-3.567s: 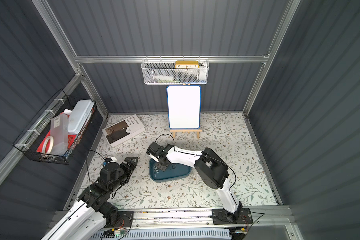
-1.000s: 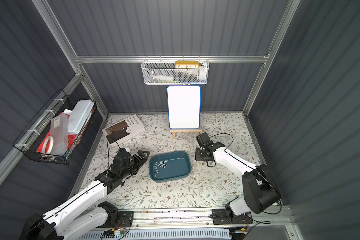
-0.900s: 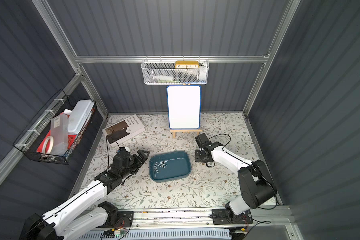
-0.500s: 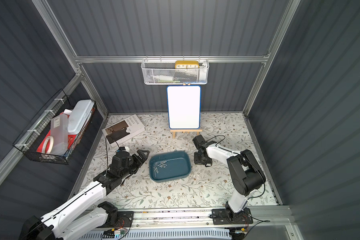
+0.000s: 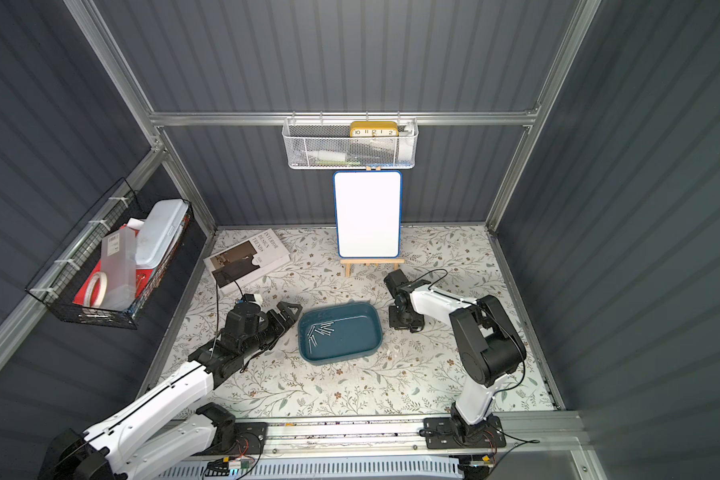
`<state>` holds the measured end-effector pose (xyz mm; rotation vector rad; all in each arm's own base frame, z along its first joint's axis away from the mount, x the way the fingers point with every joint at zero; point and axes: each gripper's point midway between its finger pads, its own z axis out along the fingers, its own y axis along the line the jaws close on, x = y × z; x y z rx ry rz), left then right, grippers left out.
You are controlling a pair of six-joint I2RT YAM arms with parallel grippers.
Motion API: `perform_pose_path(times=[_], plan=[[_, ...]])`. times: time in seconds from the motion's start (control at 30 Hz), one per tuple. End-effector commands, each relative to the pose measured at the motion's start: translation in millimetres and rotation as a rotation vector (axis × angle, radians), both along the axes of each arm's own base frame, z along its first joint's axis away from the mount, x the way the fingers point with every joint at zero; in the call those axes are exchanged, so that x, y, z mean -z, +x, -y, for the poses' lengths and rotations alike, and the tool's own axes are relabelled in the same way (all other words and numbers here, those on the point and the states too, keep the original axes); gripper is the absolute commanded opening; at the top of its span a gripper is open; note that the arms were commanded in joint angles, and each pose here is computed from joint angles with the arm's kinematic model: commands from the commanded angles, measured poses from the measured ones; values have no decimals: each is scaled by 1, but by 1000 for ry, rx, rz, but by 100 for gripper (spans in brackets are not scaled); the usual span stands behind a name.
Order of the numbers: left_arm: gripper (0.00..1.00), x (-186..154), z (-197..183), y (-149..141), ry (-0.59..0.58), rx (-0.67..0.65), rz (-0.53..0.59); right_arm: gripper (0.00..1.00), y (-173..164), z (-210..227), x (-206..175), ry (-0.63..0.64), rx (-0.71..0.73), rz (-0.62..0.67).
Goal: Take out the screws from the storage box
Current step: Place the screw at the center of the board.
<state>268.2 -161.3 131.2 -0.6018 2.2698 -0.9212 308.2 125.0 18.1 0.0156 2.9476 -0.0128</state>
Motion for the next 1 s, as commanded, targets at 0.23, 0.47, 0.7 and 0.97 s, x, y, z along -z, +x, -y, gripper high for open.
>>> perform_pose_path(times=[0.23, 0.47, 0.7, 0.97], plan=[[99, -19, 0, -1, -14, 12, 58, 30, 16, -11, -116, 104, -81, 213], [99, -19, 1, 4, -25, 1, 74, 36, 9, -46, -183, 331, -249, 471], [99, -26, -12, 3, -46, -80, 91, 39, -24, -124, -149, 155, -656, 384], [99, -25, -24, -5, -58, -144, 74, 34, -40, -185, -71, -38, -835, 89]])
